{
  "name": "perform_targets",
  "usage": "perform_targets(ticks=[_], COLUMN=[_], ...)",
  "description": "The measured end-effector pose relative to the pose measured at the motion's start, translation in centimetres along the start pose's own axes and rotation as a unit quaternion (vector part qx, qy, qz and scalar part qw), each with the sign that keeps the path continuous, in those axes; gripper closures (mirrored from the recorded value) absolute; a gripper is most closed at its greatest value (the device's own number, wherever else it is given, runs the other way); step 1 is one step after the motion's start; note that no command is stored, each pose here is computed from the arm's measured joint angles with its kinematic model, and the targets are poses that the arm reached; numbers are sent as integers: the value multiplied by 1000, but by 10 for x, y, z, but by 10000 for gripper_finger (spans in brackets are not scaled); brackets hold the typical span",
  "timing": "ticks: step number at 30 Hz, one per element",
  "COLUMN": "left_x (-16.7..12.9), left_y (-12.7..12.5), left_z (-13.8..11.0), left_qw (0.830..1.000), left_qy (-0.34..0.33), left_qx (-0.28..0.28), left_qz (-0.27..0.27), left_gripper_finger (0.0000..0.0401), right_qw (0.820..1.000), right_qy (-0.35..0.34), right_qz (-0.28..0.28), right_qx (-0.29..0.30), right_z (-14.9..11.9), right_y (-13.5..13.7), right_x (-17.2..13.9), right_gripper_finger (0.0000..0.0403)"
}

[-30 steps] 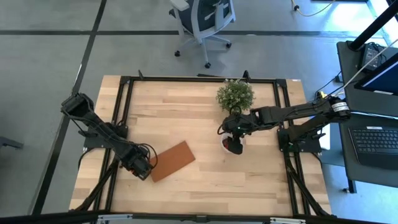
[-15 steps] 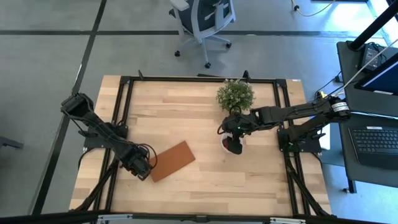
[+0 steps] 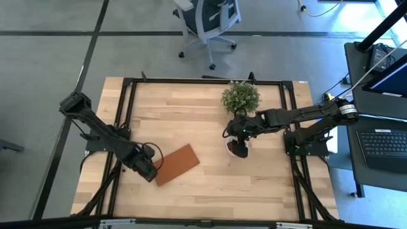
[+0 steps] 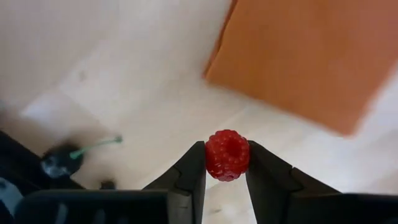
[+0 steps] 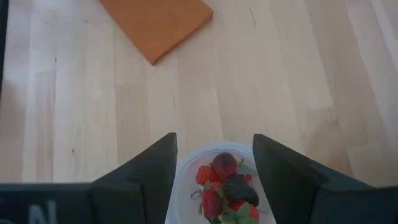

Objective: Pick and placing Produce into tupperware
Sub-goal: Put the red raspberry into the transparent container

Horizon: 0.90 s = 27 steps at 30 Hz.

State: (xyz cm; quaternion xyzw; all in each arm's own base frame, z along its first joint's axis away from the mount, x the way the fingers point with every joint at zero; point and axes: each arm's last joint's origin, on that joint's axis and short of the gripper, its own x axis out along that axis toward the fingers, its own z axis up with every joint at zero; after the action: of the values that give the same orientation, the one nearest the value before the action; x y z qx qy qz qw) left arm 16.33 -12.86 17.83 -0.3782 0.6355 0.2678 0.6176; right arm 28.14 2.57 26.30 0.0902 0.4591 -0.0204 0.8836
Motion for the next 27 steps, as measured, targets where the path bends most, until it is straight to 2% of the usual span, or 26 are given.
perform_targets(ticks=[5, 9, 15, 21, 24, 27], left_x=[-36, -63, -94, -119, -132, -144], left_y=[-3, -3, -11, -25, -28, -30], left_z=[13, 27, 52, 85, 99, 109], left_qw=[991, 966, 907, 835, 797, 761], left_qy=[-100, -198, -317, -426, -471, -499], left_qx=[-17, -34, -19, 22, 50, 76], left_qz=[-83, -165, -276, -348, -374, -407], left_gripper_finger=[313, 314, 309, 308, 308, 308], right_qw=[999, 995, 974, 934, 916, 907], right_qy=[-28, -71, -180, -299, -336, -353], right_qz=[6, 14, 22, 14, -2, -42], right_qx=[-28, -75, -134, -198, -217, -225], right_z=[5, 13, 33, 53, 59, 62], right_y=[1, 4, 9, 15, 16, 15], right_x=[0, -1, -6, -18, -23, -25], right_gripper_finger=[191, 191, 191, 191, 191, 191])
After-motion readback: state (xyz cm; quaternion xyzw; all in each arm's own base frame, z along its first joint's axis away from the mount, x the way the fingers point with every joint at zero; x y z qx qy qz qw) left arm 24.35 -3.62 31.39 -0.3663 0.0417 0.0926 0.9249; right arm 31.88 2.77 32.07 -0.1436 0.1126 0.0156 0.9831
